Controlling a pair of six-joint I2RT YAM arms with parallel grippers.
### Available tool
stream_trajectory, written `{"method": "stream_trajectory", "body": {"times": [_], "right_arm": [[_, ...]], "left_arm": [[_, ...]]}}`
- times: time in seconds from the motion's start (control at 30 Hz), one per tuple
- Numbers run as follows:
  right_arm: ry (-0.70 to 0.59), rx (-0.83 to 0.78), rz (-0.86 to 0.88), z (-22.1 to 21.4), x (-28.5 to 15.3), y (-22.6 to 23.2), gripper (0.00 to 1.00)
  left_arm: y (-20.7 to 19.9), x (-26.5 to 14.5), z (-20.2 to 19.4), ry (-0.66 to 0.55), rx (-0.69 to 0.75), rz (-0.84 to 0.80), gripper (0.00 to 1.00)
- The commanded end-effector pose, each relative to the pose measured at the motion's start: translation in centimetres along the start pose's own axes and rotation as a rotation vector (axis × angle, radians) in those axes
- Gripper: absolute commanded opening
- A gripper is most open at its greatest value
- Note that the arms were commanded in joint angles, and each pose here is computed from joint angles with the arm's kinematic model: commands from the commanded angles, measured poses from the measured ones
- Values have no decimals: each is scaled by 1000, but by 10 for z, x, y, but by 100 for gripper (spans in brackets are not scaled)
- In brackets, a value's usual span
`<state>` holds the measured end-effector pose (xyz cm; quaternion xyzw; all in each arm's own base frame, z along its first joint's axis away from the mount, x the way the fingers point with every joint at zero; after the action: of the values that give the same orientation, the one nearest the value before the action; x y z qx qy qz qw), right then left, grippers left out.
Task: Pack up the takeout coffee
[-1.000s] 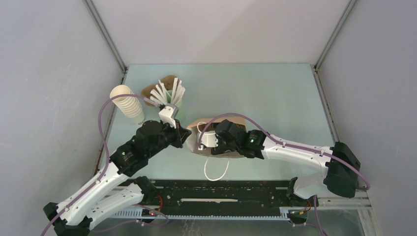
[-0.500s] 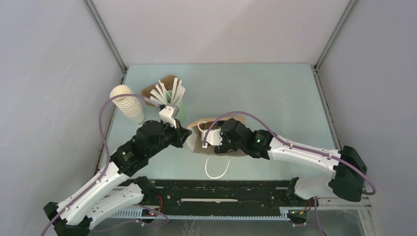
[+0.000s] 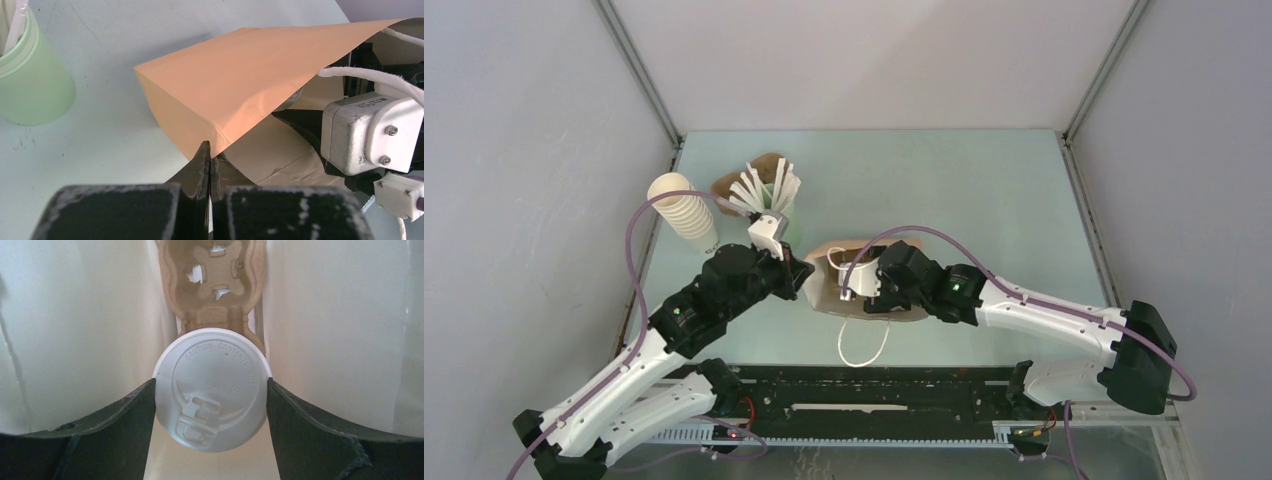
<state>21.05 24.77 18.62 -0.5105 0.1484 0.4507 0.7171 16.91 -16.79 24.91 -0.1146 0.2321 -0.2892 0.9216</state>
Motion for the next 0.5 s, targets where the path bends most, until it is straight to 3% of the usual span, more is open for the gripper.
{"method": "stream_trajectory", "body": {"times": [0.0, 0.47], "right_arm": [[33, -16, 50, -9, -1, 13, 66], [-114, -87, -46, 37, -17, -3, 63]], "left_arm": [[9, -6, -7, 58, 19, 59, 0], [11, -4, -9, 60, 23, 70, 0]]}}
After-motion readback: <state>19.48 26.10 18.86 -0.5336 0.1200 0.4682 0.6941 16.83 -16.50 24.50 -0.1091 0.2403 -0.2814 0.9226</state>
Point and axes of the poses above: each gripper's point midway between its finger pads, its own x axis out along the fingers, its own y axis along the line the jaws close on, z = x × y, the point moved 4 cm from there along -x, back along the fingers, and after that the axes turned 2 degrees about -x, right-handed, at the moved point
